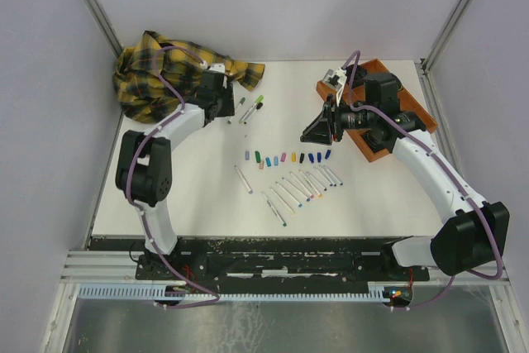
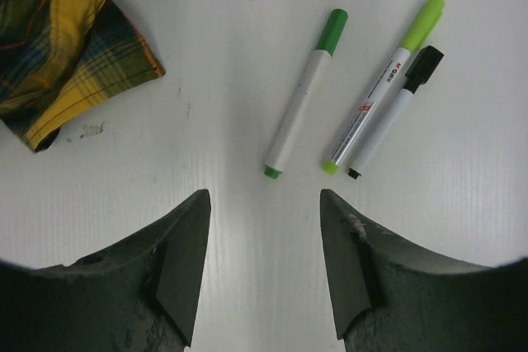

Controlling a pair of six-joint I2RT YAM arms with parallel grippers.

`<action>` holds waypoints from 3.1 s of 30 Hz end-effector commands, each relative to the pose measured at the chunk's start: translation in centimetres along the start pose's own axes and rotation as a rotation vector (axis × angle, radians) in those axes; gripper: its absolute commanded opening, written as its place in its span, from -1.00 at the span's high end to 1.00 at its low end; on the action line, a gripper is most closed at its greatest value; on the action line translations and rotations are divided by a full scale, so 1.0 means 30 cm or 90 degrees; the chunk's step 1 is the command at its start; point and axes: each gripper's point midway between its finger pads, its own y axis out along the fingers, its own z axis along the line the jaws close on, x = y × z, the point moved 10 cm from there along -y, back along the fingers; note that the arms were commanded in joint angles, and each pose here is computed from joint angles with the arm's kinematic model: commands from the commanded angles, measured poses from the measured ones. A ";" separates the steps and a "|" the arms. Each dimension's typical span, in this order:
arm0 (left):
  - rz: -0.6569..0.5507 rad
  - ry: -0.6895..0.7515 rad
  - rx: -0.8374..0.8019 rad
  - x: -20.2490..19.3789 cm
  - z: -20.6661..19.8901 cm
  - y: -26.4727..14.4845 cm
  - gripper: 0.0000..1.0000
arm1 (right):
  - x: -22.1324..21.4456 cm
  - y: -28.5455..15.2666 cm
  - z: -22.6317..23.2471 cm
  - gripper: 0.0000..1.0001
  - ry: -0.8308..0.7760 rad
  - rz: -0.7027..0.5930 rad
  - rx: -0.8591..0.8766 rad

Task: Open the pen caps
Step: Adjust the pen at the center of the board, then pick up the pen from the center of the board.

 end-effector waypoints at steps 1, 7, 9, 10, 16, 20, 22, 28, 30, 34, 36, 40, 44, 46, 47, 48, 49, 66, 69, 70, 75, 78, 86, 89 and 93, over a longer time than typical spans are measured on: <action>0.053 0.118 -0.037 0.032 -0.015 0.078 -0.25 | 0.019 -0.018 0.019 0.15 -0.042 -0.016 0.014; 0.106 0.144 -0.048 0.056 -0.021 0.214 -0.35 | 0.008 -0.008 -0.001 0.15 -0.029 -0.005 0.017; 0.130 0.151 -0.044 0.052 -0.020 0.249 -0.36 | 0.005 -0.004 -0.005 0.15 -0.024 -0.002 0.018; 0.138 0.153 -0.043 0.049 -0.020 0.266 -0.36 | 0.004 -0.003 -0.008 0.15 -0.021 -0.001 0.018; 0.157 0.157 -0.047 0.042 -0.017 0.310 -0.08 | 0.002 -0.003 -0.014 0.14 -0.017 0.000 0.018; 0.184 0.152 -0.064 0.003 -0.017 0.343 0.08 | 0.000 0.000 -0.018 0.14 -0.014 0.001 0.020; 0.190 0.149 -0.071 -0.005 -0.017 0.347 0.12 | 0.000 0.000 -0.018 0.14 -0.013 0.001 0.021; 0.201 0.140 -0.076 -0.021 -0.008 0.355 0.32 | 0.000 -0.001 -0.018 0.13 -0.012 0.001 0.021; 0.205 0.139 -0.074 -0.025 -0.001 0.355 0.41 | 0.001 -0.003 -0.018 0.13 -0.012 0.000 0.022; 0.205 0.134 -0.066 -0.024 0.008 0.342 0.68 | -0.001 -0.001 -0.018 0.13 -0.010 0.001 0.025; 0.207 0.134 -0.061 -0.033 0.013 0.335 0.81 | -0.001 -0.001 -0.018 0.13 -0.009 0.001 0.027; 0.155 0.130 -0.045 0.016 0.025 0.252 0.94 | -0.002 0.000 -0.020 0.12 -0.004 0.002 0.030; 0.097 0.108 -0.032 0.041 0.038 0.156 0.94 | -0.003 0.002 -0.018 0.12 0.002 0.001 0.035; 0.068 0.091 -0.032 0.044 0.043 0.106 0.95 | -0.003 0.003 -0.016 0.12 0.002 0.001 0.040; 0.054 0.081 -0.033 0.043 0.046 0.078 0.94 | -0.003 0.002 -0.016 0.12 0.002 0.000 0.041; 0.040 0.067 -0.036 0.040 0.048 0.050 0.95 | -0.003 0.002 -0.015 0.12 0.000 0.000 0.043; 0.027 0.055 -0.042 0.034 0.049 0.023 0.95 | -0.004 0.001 -0.013 0.12 0.000 -0.001 0.045; -0.226 -0.176 -0.404 -0.257 0.016 -0.500 0.94 | -0.012 0.030 -0.022 0.11 0.029 -0.059 0.089; -0.269 -0.218 -0.465 -0.300 0.001 -0.574 0.94 | -0.021 0.047 -0.034 0.09 0.057 -0.089 0.098; -0.279 -0.228 -0.485 -0.313 -0.007 -0.595 0.94 | -0.022 0.051 -0.037 0.08 0.067 -0.096 0.099; -0.320 -0.258 -0.567 -0.360 -0.078 -0.681 0.94 | -0.027 0.066 -0.034 0.02 0.093 -0.123 0.124; -0.330 -0.263 -0.608 -0.380 -0.136 -0.719 0.94 | -0.032 0.068 -0.030 0.00 0.091 -0.127 0.120; -0.342 -0.292 -0.683 -0.419 -0.246 -0.759 0.94 | -0.051 0.105 -0.003 -0.07 0.081 -0.144 0.135; -0.350 -0.300 -0.701 -0.418 -0.279 -0.771 0.95 | -0.056 0.117 0.010 -0.15 0.080 -0.142 0.140; -0.358 -0.312 -0.719 -0.418 -0.317 -0.783 0.94 | -0.062 0.130 0.031 -0.17 0.075 -0.158 0.150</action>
